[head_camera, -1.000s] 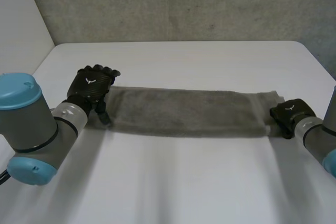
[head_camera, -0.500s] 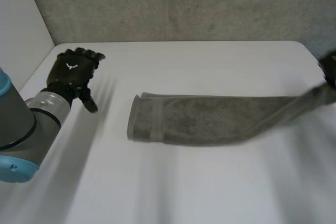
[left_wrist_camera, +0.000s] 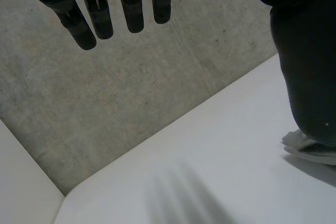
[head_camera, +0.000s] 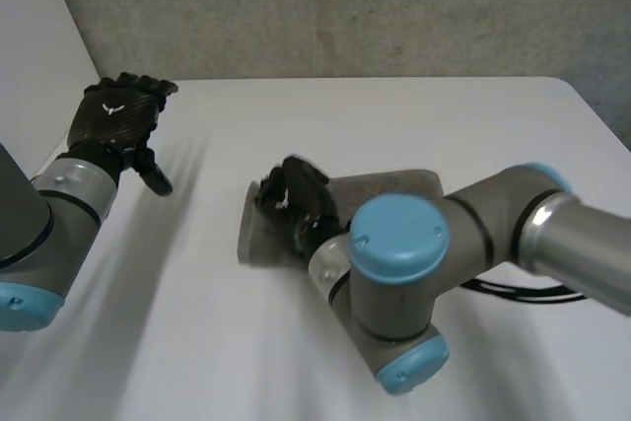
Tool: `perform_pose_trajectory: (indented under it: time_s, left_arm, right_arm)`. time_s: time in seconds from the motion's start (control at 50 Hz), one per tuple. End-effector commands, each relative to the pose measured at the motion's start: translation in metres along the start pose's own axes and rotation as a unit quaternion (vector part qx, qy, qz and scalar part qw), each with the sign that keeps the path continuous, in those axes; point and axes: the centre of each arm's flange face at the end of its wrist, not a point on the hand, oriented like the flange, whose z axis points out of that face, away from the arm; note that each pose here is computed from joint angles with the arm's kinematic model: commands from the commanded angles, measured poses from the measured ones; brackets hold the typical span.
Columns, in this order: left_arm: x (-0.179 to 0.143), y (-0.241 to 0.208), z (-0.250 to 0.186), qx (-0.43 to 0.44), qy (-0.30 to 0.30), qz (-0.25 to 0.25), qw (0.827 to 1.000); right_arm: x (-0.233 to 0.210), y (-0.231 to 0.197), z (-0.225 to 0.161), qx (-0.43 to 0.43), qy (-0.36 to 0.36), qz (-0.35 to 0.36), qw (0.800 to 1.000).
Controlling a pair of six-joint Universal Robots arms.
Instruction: Fold the towel.
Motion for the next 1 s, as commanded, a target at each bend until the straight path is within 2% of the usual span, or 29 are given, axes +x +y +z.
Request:
perform_pose_trajectory:
  time_s: [0.02, 0.04, 0.06, 0.1, 0.16, 0.2, 0.22, 0.26, 0.28, 0.32, 0.38, 0.48, 0.64, 0.82, 0.94, 1.0]
  left_arm:
    - [0.007, 0.004, 0.001, -0.004, 0.01, -0.001, 1.0]
    - [0.007, 0.005, 0.003, -0.005, 0.01, -0.001, 1.0]
    - [0.007, 0.005, 0.003, -0.005, 0.01, -0.001, 1.0]
    - [0.011, 0.003, 0.005, 0.0, 0.015, -0.001, 1.0]
    - [0.018, -0.002, 0.004, 0.008, 0.024, 0.0, 1.0]
    - [0.023, -0.003, 0.003, 0.01, 0.031, 0.001, 0.999]
    - [0.023, -0.003, 0.003, 0.01, 0.031, 0.001, 0.999]
    - [0.032, -0.007, 0.001, 0.017, 0.042, 0.0, 0.999]
    - [0.032, -0.007, 0.001, 0.017, 0.042, 0.0, 0.999]
    - [0.037, -0.008, -0.001, 0.018, 0.049, 0.0, 0.999]
    - [0.04, -0.009, -0.002, 0.019, 0.054, 0.0, 0.998]
    - [0.051, -0.005, -0.005, 0.015, 0.069, 0.0, 0.998]
    - [0.062, 0.003, -0.005, 0.01, 0.081, 0.001, 0.997]
    - [0.067, 0.004, -0.008, 0.009, 0.089, 0.001, 0.996]
    - [0.067, 0.005, -0.008, 0.007, 0.09, 0.001, 0.996]
    - [0.067, 0.004, -0.008, 0.008, 0.089, 0.001, 0.996]
  right_arm:
    - [0.013, -0.001, -0.004, 0.003, 0.002, 0.035, 0.999]
    - [0.032, -0.006, -0.007, 0.006, 0.022, 0.061, 0.998]
    - [0.032, -0.006, -0.007, 0.006, 0.023, 0.061, 0.998]
    - [0.073, 0.002, -0.015, -0.001, 0.063, 0.13, 0.989]
    - [0.089, 0.008, -0.022, -0.006, 0.08, 0.166, 0.983]
    - [0.115, 0.018, -0.036, -0.013, 0.11, 0.225, 0.968]
    - [0.116, 0.018, -0.037, -0.013, 0.11, 0.226, 0.968]
    - [0.128, 0.042, -0.052, -0.049, 0.126, 0.262, 0.955]
    - [0.128, 0.042, -0.052, -0.049, 0.126, 0.263, 0.955]
    - [0.127, 0.072, -0.066, -0.107, 0.117, 0.279, 0.947]
    - [0.123, 0.084, -0.072, -0.131, 0.108, 0.287, 0.943]
    - [0.103, 0.115, -0.087, -0.187, 0.057, 0.318, 0.928]
    - [0.077, 0.146, -0.084, -0.222, 0.016, 0.345, 0.912]
    - [0.08, 0.152, -0.078, -0.221, 0.026, 0.342, 0.913]
    - [0.095, 0.157, -0.078, -0.24, 0.085, 0.311, 0.916]
    - [0.114, 0.152, -0.08, -0.242, 0.124, 0.257, 0.927]
